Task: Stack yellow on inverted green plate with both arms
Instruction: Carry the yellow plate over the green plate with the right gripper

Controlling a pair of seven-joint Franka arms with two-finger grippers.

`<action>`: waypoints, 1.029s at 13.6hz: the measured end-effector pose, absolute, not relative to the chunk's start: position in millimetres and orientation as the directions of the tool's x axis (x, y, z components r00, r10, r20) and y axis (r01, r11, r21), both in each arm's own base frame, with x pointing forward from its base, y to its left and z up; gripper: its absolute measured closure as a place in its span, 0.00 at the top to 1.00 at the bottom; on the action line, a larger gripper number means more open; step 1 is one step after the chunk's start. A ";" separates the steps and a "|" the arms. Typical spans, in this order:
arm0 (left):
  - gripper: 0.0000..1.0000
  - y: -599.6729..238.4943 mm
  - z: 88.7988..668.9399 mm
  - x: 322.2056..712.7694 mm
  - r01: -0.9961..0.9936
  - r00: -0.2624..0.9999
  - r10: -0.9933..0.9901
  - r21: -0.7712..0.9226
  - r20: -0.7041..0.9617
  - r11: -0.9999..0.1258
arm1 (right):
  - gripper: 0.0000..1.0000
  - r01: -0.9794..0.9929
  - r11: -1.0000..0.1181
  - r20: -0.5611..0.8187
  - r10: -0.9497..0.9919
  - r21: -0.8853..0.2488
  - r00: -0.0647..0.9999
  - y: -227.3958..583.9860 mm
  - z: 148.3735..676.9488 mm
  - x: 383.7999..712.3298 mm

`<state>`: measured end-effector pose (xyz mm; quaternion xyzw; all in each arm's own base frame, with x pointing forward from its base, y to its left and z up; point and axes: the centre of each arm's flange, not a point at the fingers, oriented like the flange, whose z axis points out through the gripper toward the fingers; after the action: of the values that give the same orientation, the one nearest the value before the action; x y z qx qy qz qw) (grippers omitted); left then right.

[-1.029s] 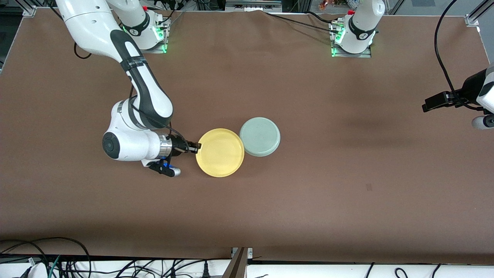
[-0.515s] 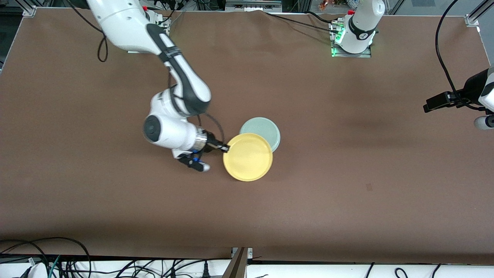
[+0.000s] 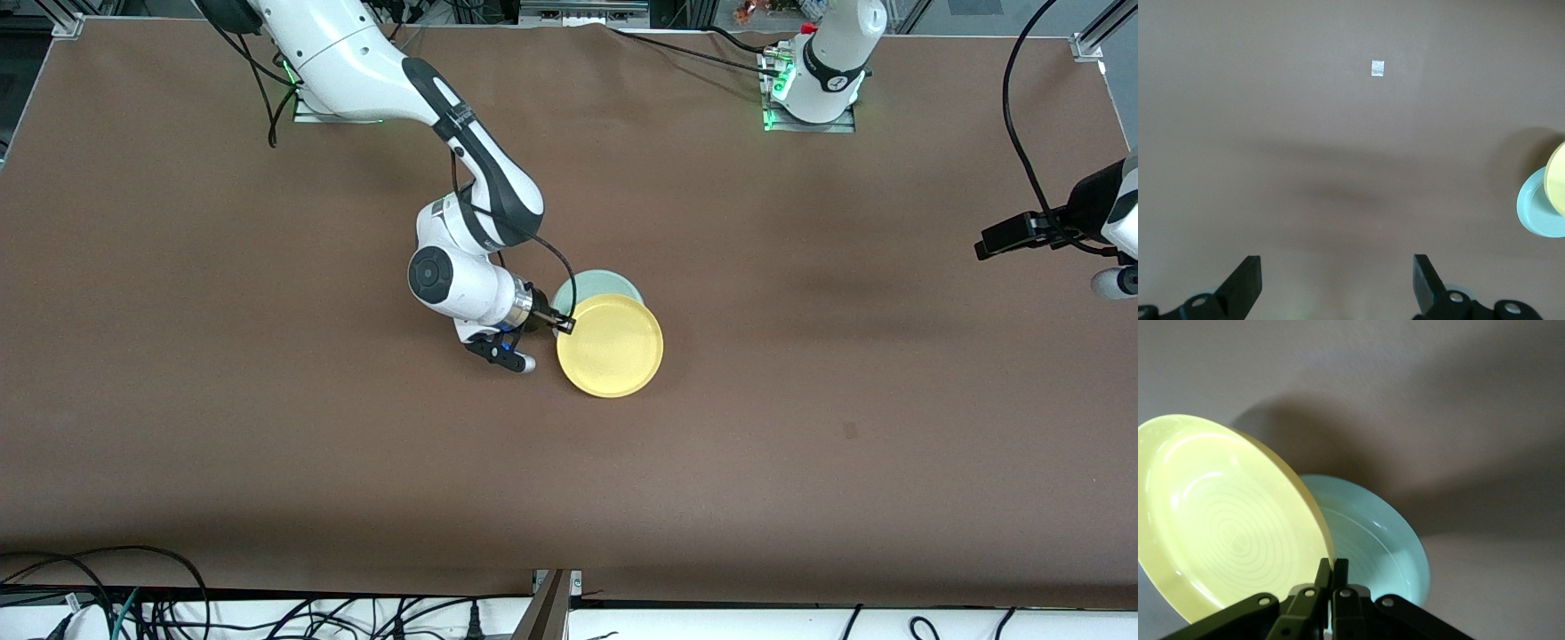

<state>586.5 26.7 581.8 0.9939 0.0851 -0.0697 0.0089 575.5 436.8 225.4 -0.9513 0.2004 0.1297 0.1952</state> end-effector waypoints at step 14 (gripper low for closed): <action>1.00 27.8 580.7 587.0 0.172 0.975 0.170 0.006 -0.142 -0.985 | 0.03 -0.429 -0.869 -0.368 -0.325 -0.249 0.871 436.6 212.4 535.7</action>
<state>587.0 27.8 580.7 0.9938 0.0860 -0.0705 0.0090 535.7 436.6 212.4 -0.9534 0.1975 0.1593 0.1634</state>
